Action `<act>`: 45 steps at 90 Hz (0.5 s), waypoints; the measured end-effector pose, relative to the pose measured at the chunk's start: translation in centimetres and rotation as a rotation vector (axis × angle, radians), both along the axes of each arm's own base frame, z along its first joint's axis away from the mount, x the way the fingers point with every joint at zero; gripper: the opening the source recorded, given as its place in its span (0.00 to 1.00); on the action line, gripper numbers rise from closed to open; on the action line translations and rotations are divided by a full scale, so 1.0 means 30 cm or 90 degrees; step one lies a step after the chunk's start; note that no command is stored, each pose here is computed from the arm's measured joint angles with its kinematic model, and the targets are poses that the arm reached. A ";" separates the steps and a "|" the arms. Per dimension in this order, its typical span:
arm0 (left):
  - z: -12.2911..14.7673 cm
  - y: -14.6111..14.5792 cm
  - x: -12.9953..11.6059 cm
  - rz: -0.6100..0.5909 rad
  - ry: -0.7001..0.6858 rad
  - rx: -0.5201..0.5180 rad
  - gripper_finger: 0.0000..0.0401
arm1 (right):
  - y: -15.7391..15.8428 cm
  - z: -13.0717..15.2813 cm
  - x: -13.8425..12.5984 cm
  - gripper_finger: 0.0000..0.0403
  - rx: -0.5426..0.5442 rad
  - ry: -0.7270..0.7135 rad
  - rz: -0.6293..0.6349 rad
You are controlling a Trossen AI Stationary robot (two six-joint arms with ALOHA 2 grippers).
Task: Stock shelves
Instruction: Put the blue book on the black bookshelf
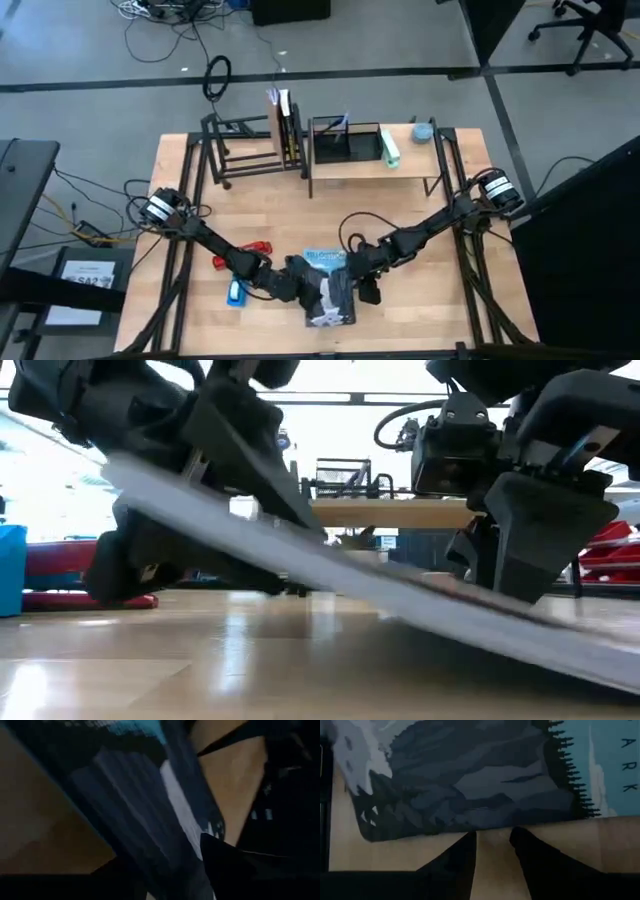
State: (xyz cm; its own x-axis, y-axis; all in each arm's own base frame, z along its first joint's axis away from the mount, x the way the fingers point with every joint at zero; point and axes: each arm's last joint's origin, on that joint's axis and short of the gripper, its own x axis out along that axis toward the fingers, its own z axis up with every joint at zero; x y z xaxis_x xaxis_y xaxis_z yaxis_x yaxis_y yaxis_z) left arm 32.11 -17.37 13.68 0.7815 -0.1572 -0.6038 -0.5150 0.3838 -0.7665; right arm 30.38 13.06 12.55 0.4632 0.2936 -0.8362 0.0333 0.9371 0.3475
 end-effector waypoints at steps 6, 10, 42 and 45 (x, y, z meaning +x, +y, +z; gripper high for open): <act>-0.004 0.001 -0.003 0.010 0.011 -0.009 0.40 | 0.001 0.000 -0.001 0.30 0.000 0.000 0.001; -0.005 0.001 -0.004 0.012 0.016 -0.011 0.41 | 0.001 0.000 -0.001 0.30 0.000 0.001 0.001; -0.005 -0.008 -0.007 -0.024 0.035 -0.059 0.29 | 0.001 -0.001 -0.002 0.30 -0.002 0.003 0.000; -0.005 -0.009 -0.007 -0.029 0.038 -0.063 0.26 | 0.000 -0.001 -0.002 0.30 -0.003 0.003 0.000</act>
State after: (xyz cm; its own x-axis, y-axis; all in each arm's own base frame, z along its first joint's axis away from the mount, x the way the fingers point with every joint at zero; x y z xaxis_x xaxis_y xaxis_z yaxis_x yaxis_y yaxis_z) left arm 31.89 -17.64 13.54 0.7358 -0.2519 -0.6286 -0.5445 0.3318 -0.7704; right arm 30.32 13.07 12.53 0.4593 0.2899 -0.8396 0.0353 0.9385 0.3434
